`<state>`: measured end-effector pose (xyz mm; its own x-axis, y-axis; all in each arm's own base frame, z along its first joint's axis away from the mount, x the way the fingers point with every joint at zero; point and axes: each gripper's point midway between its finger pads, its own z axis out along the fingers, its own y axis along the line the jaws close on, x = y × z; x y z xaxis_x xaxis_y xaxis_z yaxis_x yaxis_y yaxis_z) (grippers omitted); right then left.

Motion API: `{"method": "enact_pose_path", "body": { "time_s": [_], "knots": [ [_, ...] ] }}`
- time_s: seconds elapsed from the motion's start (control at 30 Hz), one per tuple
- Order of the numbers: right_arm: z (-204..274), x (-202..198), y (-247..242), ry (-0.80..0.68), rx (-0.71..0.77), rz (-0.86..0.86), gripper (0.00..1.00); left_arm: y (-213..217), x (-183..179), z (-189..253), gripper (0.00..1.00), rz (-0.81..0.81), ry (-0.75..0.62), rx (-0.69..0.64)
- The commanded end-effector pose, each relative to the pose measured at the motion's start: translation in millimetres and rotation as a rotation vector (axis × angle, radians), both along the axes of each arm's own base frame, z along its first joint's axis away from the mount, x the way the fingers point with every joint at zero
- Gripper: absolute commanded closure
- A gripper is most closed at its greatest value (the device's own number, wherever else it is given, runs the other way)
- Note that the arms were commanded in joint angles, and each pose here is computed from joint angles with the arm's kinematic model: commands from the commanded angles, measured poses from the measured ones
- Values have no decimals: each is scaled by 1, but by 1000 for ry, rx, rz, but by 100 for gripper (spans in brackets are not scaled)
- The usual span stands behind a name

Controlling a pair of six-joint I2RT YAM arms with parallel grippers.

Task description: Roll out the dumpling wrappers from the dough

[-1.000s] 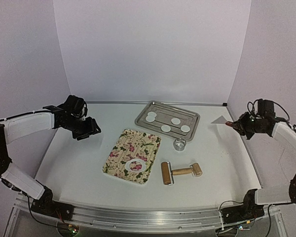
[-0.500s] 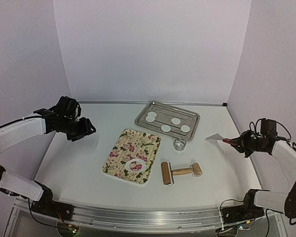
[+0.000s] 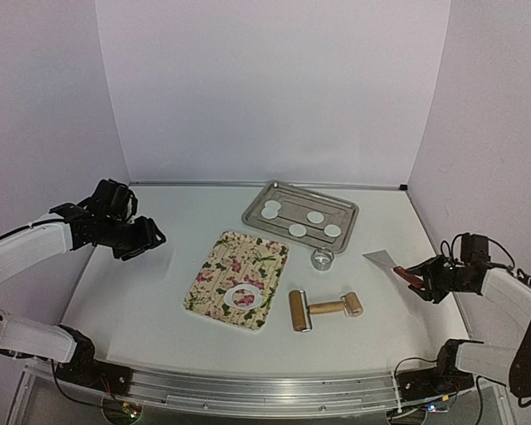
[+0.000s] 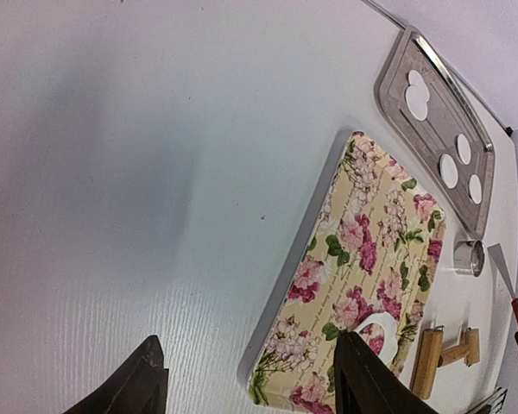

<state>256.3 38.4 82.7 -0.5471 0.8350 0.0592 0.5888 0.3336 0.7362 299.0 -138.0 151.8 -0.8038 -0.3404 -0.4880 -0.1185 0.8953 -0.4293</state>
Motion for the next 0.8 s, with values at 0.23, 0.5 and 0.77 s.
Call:
{"method": "enact_pose_path", "body": {
  "time_s": [0.23,0.5,0.77],
  "knots": [
    [-9,-27,-37,86,-293,-38,26,12,-4,-3,10,53,18,29],
    [-6,-51,-60,168,-456,-54,22,16,-8,-5,7,60,9,32],
    [61,-29,-55,-81,-553,54,22,30,-4,2,1,142,10,79]
  ]
}}
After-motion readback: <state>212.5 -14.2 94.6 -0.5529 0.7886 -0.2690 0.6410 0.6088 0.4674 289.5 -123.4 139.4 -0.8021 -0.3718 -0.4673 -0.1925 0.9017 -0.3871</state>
